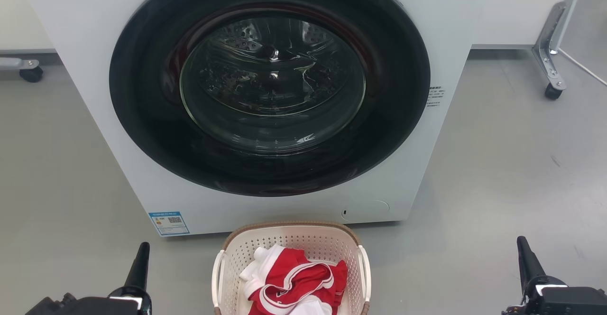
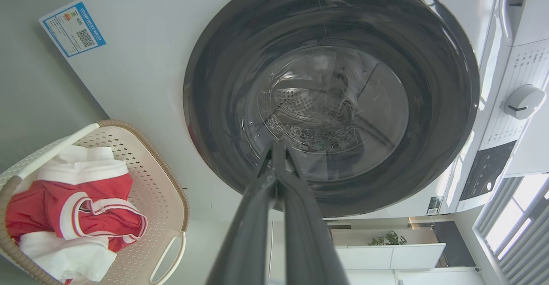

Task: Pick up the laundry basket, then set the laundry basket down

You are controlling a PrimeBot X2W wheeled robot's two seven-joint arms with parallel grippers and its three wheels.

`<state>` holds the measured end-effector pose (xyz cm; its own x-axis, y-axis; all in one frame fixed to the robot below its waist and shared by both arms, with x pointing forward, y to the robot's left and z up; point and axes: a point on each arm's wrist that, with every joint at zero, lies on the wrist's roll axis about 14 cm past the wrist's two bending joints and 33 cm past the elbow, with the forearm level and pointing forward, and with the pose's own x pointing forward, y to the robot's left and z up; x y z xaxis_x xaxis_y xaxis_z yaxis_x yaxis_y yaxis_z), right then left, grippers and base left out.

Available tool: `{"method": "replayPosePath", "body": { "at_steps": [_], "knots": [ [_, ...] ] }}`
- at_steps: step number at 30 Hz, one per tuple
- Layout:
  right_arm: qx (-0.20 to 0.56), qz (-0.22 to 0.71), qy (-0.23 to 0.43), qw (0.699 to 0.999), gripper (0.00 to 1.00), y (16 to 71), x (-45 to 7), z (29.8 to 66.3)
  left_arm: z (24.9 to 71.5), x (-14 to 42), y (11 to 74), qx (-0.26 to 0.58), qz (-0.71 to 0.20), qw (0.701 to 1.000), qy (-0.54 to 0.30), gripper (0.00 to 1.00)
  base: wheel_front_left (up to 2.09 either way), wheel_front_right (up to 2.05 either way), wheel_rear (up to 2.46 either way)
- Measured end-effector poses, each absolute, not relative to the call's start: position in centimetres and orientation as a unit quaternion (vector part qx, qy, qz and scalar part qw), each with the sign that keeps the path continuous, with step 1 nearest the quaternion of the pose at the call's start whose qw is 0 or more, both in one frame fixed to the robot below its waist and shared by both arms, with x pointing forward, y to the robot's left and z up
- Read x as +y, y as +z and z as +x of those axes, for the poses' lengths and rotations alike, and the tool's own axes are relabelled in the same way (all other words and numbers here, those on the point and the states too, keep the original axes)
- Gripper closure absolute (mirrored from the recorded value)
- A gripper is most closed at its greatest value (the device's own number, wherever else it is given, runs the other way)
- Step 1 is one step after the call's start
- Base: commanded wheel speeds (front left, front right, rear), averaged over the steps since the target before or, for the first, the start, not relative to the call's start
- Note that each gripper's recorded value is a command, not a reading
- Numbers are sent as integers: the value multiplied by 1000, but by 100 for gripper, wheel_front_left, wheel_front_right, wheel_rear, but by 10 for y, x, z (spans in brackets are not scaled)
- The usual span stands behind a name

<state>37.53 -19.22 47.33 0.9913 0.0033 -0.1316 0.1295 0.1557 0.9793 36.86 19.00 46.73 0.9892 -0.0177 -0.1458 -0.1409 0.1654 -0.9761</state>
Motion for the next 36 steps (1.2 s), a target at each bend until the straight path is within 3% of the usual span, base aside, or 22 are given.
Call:
{"method": "replayPosePath", "body": {
  "at_steps": [11, 36],
  "knots": [
    [27, 707, -42, 706, 100, 478, -205, 378, 378, 192, 478, 41, -702, 711, 26, 100, 0, 0, 0],
    [23, 708, -37, 705, 100, 482, -205, 381, 379, 191, 479, 39, -707, 706, 24, 100, 0, 0, 0]
  ]
}}
